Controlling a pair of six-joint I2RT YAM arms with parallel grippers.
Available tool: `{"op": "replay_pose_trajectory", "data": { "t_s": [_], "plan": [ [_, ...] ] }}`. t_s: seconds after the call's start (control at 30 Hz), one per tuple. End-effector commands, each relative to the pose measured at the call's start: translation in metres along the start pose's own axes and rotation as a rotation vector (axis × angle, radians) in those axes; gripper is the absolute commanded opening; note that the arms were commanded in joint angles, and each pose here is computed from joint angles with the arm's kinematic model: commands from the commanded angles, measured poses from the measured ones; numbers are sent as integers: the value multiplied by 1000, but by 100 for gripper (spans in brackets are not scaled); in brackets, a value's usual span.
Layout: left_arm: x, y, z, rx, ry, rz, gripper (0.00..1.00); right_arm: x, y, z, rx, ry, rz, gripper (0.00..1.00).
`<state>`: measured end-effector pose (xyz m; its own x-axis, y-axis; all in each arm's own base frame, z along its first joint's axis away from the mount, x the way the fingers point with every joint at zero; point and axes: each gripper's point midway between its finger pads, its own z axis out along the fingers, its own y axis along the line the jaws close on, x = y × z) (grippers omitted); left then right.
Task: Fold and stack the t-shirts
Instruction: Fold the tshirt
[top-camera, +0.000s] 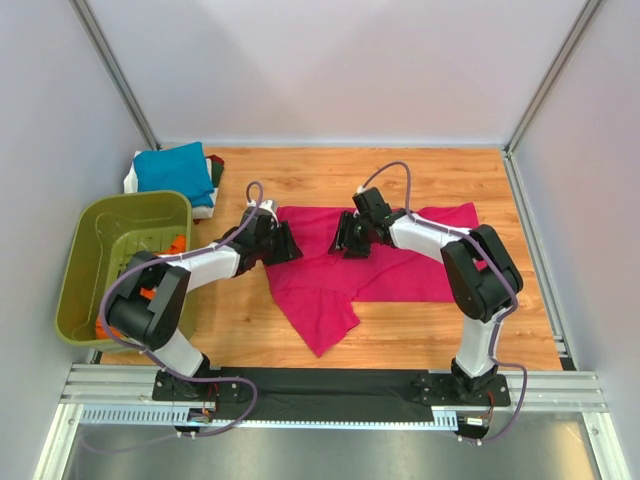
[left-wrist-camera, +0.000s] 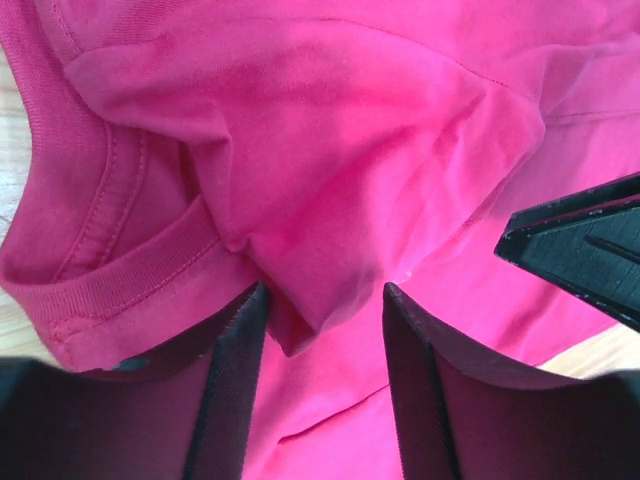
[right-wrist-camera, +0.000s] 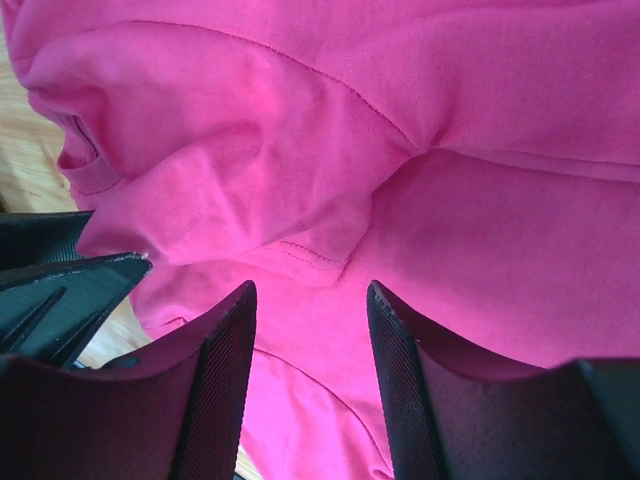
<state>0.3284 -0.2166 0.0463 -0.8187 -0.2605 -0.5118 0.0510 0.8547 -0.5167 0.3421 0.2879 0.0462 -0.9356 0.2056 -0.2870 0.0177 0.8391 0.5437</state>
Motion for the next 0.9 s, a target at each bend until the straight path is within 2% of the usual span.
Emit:
{"op": "replay_pose_trajectory", "data": {
  "t_s": [0.0, 0.03, 0.1, 0.13, 0.27, 0.33, 0.5, 0.87],
  "plan": [
    [-11, -10, 3, 47, -40, 20, 52, -7, 8, 4, -30, -22, 2, 49],
    [-13, -11, 3, 50, -44, 18, 49, -6, 8, 5, -30, -18, 1, 49],
    [-15, -10, 3, 39, -52, 4, 33, -5, 8, 6, -30, -16, 1, 49],
    [-15, -10, 2, 38, -53, 0, 21, -5, 8, 6, -28, -15, 2, 48],
    [-17, -10, -1, 19, -50, -24, 3, -3, 10, 7, -34, -11, 1, 48],
    [-19, -12, -2, 19, -54, -45, 0, 0, 9, 8, -33, -6, 0, 47],
    [-19, -20, -9, 21, -36, -152, 0, 4, 11, 12, -39, 4, 5, 45],
    [-28, -44, -32, 71, -28, -278, 0, 6, 12, 16, -48, 0, 5, 43]
  ]
}}
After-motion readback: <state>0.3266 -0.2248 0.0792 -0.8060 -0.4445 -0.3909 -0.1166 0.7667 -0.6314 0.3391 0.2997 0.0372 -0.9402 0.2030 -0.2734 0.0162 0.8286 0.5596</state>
